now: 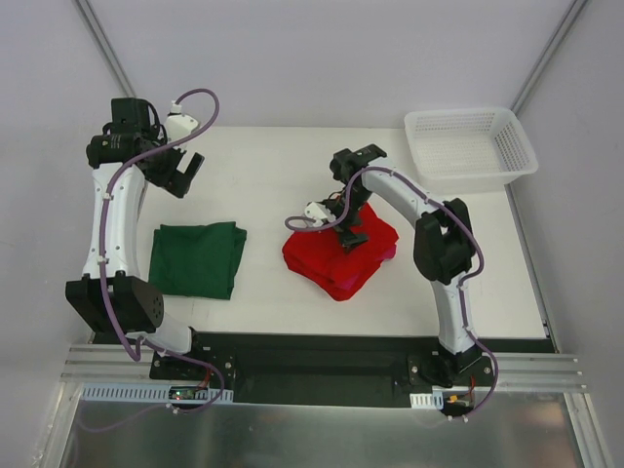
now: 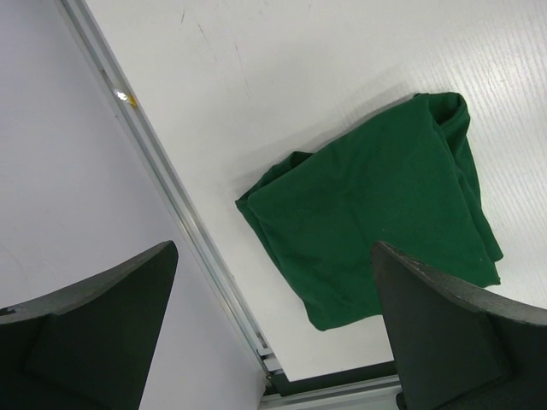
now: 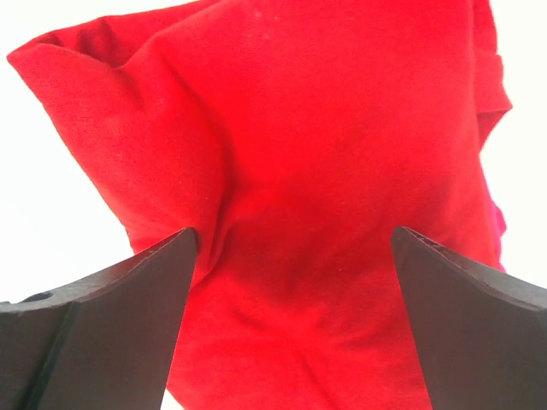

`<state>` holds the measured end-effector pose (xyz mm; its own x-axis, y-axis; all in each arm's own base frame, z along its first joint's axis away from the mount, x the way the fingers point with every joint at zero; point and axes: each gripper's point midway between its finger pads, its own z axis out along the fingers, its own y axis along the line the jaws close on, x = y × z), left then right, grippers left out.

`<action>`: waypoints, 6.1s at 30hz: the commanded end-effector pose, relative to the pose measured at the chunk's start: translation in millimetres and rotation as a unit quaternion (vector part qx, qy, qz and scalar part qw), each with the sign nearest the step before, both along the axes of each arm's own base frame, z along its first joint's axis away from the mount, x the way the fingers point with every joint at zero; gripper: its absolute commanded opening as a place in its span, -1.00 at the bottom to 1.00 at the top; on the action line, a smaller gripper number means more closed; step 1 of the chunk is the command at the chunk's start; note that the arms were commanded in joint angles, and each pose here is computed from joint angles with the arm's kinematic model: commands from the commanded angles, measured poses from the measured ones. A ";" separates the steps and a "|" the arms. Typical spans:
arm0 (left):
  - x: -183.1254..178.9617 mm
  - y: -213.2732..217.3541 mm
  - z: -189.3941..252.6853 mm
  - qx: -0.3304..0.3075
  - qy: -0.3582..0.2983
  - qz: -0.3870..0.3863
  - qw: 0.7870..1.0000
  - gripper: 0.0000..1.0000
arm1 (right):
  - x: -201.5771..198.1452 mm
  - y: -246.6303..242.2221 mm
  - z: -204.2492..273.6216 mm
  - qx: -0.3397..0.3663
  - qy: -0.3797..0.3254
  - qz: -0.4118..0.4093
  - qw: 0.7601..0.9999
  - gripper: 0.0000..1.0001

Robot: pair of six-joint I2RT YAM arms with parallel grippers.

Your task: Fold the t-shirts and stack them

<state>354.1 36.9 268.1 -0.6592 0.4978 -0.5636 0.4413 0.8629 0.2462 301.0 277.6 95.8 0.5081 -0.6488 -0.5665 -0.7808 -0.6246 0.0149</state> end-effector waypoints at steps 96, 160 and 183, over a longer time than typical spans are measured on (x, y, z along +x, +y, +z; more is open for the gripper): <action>15.8 1.5 3.9 -0.009 -0.006 -0.004 1.000 0.93 | -1.9 -3.5 -43.1 -0.248 -0.007 -0.173 0.953 1.00; 25.4 3.3 10.3 -0.008 -0.014 -0.001 1.000 0.93 | 81.7 77.6 -45.8 -0.100 -0.094 -0.371 0.918 1.00; 22.9 1.1 9.0 -0.010 -0.011 -0.005 1.000 0.93 | 129.8 64.1 -25.9 -0.089 -0.209 -0.474 0.850 1.00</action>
